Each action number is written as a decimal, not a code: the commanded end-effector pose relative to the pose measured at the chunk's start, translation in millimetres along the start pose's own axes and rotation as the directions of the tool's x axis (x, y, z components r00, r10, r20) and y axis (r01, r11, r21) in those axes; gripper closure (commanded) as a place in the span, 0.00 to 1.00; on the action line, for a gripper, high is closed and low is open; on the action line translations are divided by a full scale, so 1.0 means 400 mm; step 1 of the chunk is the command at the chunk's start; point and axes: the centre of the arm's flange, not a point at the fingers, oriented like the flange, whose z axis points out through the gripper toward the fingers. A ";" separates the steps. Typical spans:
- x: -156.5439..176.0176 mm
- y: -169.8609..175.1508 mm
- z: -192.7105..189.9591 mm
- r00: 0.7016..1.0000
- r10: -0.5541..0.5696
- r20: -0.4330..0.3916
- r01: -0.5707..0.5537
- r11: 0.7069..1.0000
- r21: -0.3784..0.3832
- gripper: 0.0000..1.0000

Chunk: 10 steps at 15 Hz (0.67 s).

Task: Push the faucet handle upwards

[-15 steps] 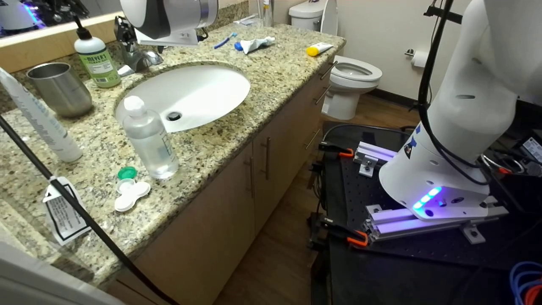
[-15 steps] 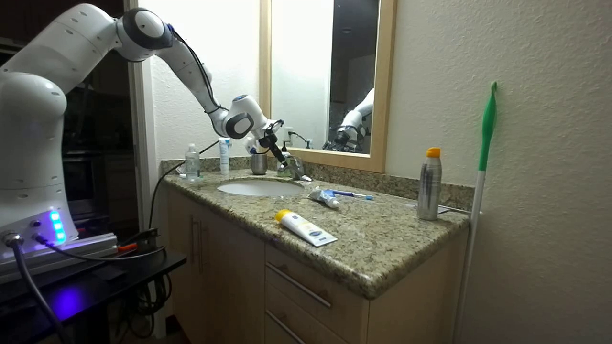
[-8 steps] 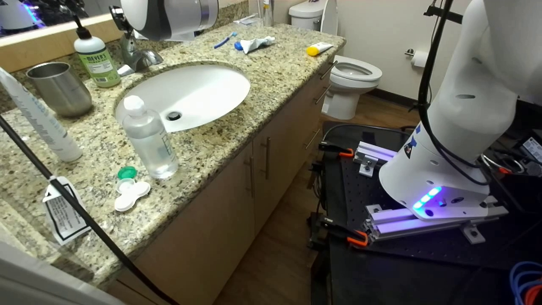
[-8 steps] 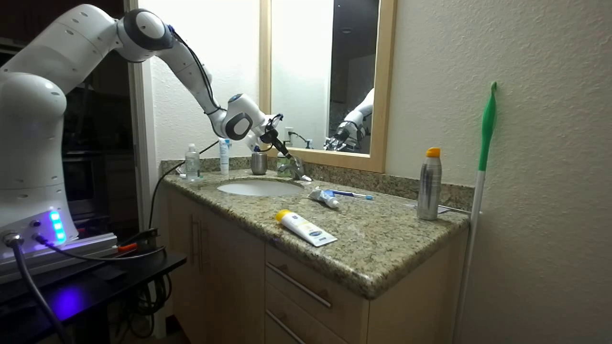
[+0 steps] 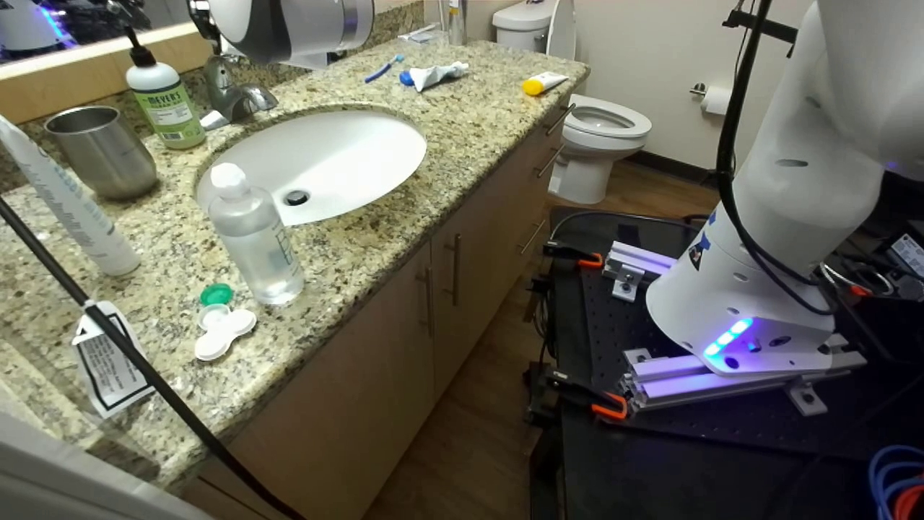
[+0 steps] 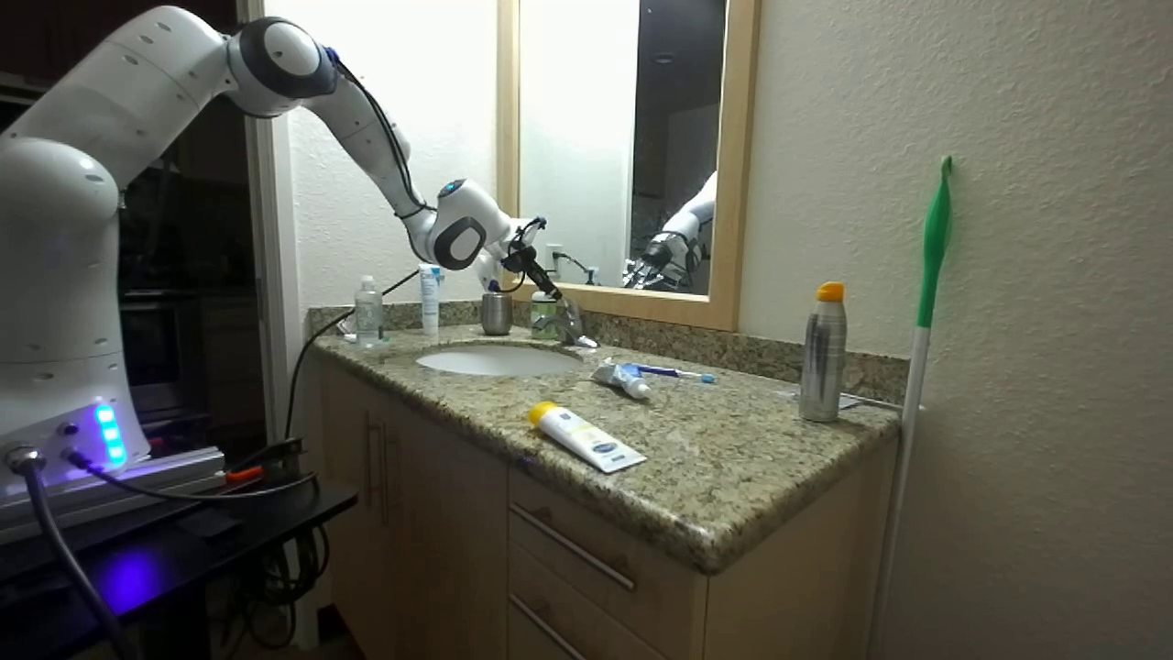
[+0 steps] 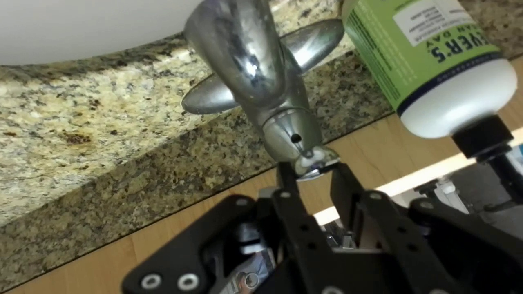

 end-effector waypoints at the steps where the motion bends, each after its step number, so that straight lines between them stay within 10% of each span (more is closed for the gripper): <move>1: 0.120 -0.032 -0.096 0.987 0.142 -0.076 -0.133 0.985 0.113 0.93; 4: 0.217 -0.090 -0.200 0.958 0.247 -0.146 -0.208 0.949 0.237 0.93; 5: 0.236 -0.109 -0.239 0.950 0.280 -0.135 -0.237 0.933 0.271 0.47; 10: 0.245 -0.141 -0.326 0.967 0.235 0.095 -0.248 0.955 0.164 0.17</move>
